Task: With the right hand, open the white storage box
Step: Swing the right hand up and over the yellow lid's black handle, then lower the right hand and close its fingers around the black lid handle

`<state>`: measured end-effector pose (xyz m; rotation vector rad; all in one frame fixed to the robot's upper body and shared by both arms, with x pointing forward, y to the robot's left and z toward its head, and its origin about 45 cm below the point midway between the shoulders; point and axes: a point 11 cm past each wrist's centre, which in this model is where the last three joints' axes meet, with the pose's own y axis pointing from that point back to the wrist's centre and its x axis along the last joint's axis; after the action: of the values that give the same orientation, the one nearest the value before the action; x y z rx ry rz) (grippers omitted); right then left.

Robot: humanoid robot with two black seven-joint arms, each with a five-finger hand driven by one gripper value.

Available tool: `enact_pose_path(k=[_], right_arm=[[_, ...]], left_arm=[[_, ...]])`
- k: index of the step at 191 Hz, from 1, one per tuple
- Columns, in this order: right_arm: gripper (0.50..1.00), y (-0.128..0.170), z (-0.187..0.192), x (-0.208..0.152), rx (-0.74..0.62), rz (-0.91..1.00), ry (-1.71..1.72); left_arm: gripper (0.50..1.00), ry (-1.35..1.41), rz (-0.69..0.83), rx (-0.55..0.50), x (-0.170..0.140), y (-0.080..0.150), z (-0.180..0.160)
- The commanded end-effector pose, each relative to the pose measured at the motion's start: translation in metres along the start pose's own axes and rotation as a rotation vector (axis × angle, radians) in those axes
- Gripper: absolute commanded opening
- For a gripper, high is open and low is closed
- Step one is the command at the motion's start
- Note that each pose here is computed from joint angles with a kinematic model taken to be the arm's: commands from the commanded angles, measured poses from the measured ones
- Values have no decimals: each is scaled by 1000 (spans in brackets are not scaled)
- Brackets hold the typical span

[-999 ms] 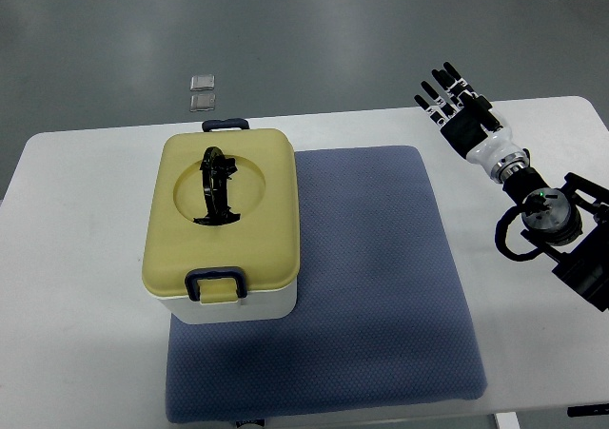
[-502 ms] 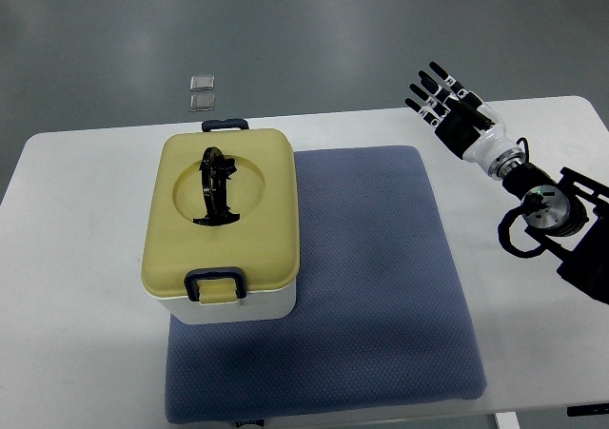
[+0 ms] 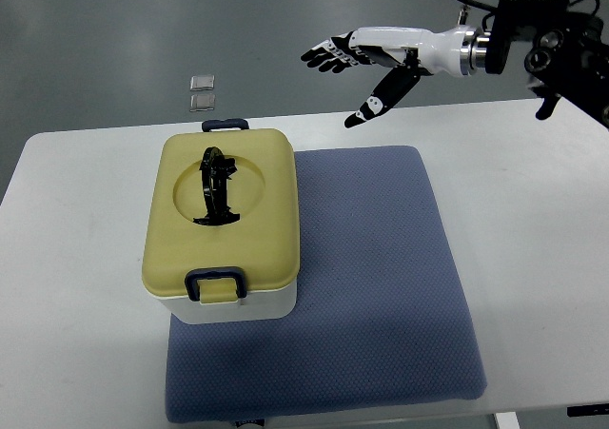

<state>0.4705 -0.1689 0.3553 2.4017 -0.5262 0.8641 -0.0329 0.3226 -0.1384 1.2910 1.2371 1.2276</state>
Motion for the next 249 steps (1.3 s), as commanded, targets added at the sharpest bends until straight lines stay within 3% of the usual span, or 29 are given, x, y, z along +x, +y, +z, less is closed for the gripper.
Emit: enact_pose_path(k=[1, 28, 70, 101, 166, 207, 249], right_arm=[[928, -6, -39, 11, -49, -94, 258], [928, -19, -87, 7, -61, -211, 481], [928, -57, -116, -29, -27, -328, 607], [928, -73, -129, -36, 33, -259, 669], [928, -82, -135, -49, 153, -204, 652], [928, -84, -131, -53, 169, -180, 644], [926, -92, -128, -67, 195, -174, 624]], left_arm=[[1000, 0, -11, 0, -4, 0, 0], [1000, -4, -18, -1, -6, 0, 1], [1000, 1, -17, -2, -6, 0, 1], [1000, 1, -17, -2, -6, 0, 1], [1000, -2, -18, 0, -6, 0, 1], [1000, -2, -18, 95, -6, 1, -10], [1000, -2, -18, 103, -6, 1, -11]])
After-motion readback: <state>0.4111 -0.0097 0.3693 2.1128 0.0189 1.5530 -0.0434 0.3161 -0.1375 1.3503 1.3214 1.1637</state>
